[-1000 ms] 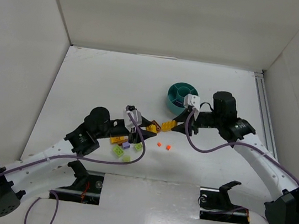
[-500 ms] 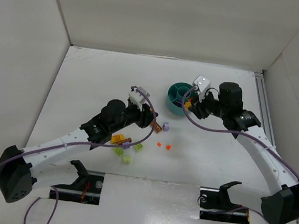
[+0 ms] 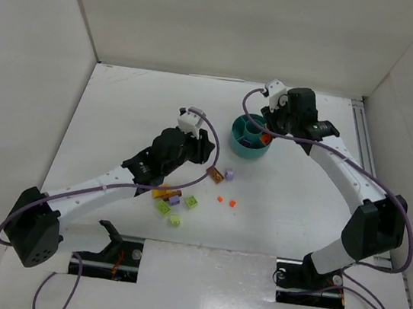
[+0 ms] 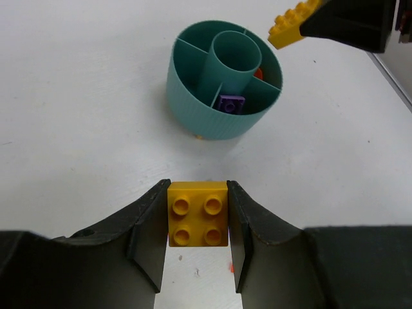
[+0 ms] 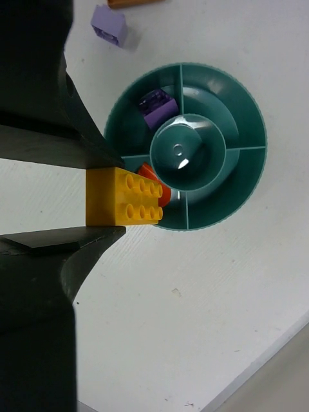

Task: Sort the legos into containers by color

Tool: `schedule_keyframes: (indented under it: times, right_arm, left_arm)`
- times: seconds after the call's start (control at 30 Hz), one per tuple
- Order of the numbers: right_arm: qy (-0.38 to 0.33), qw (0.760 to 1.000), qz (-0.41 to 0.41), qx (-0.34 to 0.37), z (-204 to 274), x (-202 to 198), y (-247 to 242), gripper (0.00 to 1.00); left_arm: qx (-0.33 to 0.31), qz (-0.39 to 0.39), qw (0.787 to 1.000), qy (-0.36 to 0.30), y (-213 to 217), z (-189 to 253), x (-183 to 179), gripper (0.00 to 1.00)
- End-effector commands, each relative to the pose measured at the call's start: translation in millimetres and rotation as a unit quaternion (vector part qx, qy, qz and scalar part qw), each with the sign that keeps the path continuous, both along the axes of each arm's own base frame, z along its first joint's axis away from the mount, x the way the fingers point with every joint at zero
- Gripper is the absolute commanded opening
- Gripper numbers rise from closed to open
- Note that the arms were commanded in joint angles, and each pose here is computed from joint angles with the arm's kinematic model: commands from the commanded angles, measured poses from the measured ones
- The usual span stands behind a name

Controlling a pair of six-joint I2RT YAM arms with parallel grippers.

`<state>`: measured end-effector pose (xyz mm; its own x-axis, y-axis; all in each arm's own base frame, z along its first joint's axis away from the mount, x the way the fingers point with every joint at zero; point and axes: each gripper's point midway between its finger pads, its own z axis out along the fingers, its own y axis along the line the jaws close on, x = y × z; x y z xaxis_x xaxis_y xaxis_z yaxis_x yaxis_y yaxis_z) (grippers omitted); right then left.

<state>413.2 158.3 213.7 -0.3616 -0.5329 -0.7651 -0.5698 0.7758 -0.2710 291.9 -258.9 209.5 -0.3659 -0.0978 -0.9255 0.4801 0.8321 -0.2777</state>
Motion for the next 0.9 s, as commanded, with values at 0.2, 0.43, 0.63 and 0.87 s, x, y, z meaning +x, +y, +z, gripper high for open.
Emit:
schedule_keyframes:
  times: [0.2, 0.43, 0.63, 0.87]
  right_arm:
    - [-0.045, 0.998, -0.051, -0.003, 27.7, 30.6, -17.0, 0.00]
    - [-0.032, 0.999, -0.040, -0.003, 27.0, 41.9, -11.8, 0.00]
    - [-0.018, 0.999, -0.027, 0.001, 17.8, 50.1, -3.2, 0.00]
    - [-0.012, 0.999, -0.028, -0.008, 6.7, 59.5, -1.8, 0.00]
  left_arm:
    - [-0.034, 0.054, 0.998, 0.015, 16.7, 27.8, 44.8, 0.00]
    - [-0.020, 0.072, 0.996, 0.049, 34.1, 35.8, 68.1, 0.00]
    - [-0.013, 0.087, 0.995, 0.051, 46.9, 37.5, 74.1, 0.00]
    - [-0.023, 0.094, 0.994, 0.058, 55.6, 37.1, 88.4, 0.00]
